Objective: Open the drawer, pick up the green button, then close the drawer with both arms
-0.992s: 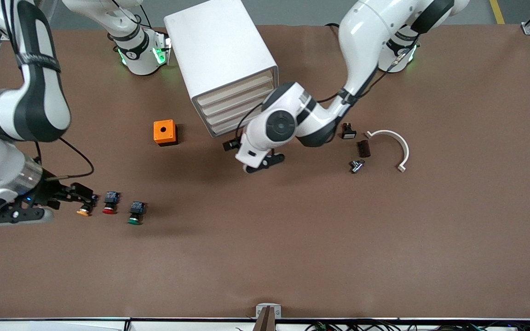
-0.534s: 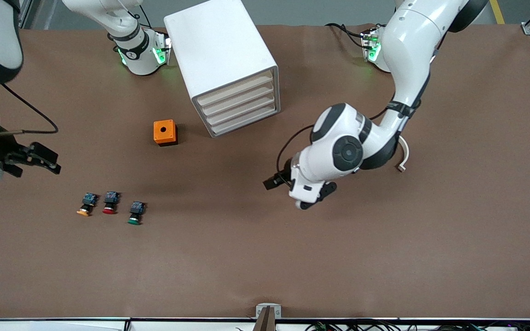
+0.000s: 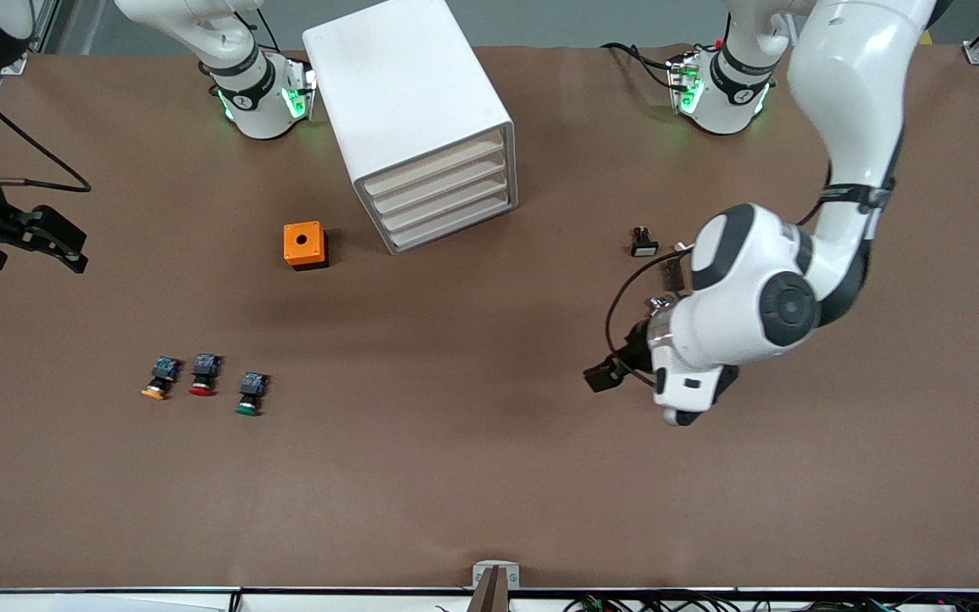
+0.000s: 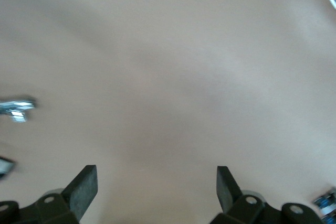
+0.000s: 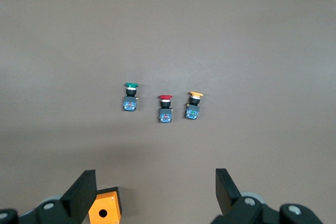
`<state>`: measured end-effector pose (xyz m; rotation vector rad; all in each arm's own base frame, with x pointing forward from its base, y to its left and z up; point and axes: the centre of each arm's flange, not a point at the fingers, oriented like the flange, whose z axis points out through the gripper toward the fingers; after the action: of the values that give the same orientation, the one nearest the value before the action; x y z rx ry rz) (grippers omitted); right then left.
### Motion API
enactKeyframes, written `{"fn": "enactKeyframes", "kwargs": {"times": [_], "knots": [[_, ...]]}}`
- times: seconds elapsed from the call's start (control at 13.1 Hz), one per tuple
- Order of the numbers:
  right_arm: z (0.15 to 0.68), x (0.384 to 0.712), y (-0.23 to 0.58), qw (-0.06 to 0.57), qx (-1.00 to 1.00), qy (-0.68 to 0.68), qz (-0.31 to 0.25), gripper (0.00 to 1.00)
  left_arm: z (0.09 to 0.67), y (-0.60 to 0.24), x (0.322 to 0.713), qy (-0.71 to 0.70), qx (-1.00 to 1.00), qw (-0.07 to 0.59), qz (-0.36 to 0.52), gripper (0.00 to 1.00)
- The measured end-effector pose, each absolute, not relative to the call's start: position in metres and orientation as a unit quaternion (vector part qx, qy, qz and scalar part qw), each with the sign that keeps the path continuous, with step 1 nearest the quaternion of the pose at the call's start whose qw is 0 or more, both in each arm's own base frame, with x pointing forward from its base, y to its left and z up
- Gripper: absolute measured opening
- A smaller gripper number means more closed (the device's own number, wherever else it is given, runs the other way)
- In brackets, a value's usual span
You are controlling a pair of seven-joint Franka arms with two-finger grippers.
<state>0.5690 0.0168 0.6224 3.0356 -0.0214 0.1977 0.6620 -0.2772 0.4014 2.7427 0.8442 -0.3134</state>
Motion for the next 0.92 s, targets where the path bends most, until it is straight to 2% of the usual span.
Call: {"fn": "enactKeyframes", "kwargs": {"times": [0.23,0.53,0.92], "knots": [[0.621,0.569,0.0,0.05,0.997,0.028,0.06,1.0,0.43,-0.213,0.658,0.19,0.969,0.096,-0.127,1.0],[0.623,0.565,-0.004,0.03,0.998,-0.001,0.049,1.0,0.472,-0.112,0.657,0.085,0.988,0.07,-0.104,1.0],[0.633,0.555,-0.003,0.021,0.998,-0.026,0.045,1.0,0.473,-0.064,0.617,0.036,0.996,0.041,-0.064,1.0]]}}
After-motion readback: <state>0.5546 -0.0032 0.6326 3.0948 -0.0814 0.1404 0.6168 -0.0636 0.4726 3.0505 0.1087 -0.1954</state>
